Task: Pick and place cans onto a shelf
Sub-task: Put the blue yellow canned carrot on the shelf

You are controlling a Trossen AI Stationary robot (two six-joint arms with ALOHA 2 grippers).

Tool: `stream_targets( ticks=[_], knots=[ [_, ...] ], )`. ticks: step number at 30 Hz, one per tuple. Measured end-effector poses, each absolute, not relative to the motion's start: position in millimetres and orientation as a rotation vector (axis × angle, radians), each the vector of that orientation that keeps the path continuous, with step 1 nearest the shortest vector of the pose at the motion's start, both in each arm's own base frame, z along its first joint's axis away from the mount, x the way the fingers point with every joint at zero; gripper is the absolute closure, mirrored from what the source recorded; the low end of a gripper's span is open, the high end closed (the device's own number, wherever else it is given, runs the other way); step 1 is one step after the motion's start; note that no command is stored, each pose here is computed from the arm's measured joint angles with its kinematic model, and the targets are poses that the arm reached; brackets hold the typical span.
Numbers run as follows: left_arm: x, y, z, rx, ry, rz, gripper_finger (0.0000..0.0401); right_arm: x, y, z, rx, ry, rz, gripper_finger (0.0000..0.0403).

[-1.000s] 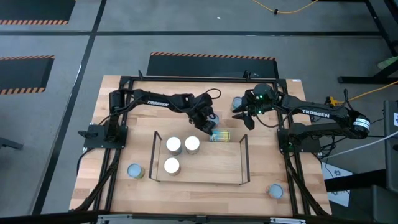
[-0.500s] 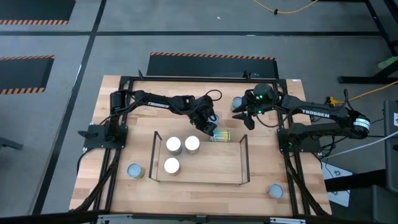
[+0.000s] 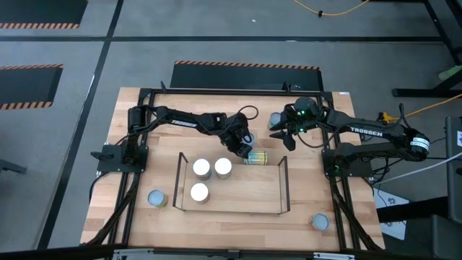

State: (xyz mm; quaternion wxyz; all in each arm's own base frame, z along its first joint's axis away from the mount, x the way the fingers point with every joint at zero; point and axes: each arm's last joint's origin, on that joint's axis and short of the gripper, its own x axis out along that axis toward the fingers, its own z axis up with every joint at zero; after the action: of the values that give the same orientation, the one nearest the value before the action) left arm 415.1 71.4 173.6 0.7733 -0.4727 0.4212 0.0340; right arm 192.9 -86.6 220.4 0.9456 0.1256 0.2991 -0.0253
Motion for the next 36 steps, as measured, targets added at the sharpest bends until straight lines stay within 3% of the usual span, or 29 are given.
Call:
stream_targets(
  ticks=[25,36],
  knots=[
    [421.5,62.5,164.8,-1.011,0.909,0.063,0.026,193.0,-86.1,220.1,0.256,0.612,-0.049,0.0244],
    [423.1,63.2,165.9,-1.001,0.885,0.067,0.0283,192.9,-86.0,220.0,0.257,0.613,-0.049,0.0244]
  ],
)
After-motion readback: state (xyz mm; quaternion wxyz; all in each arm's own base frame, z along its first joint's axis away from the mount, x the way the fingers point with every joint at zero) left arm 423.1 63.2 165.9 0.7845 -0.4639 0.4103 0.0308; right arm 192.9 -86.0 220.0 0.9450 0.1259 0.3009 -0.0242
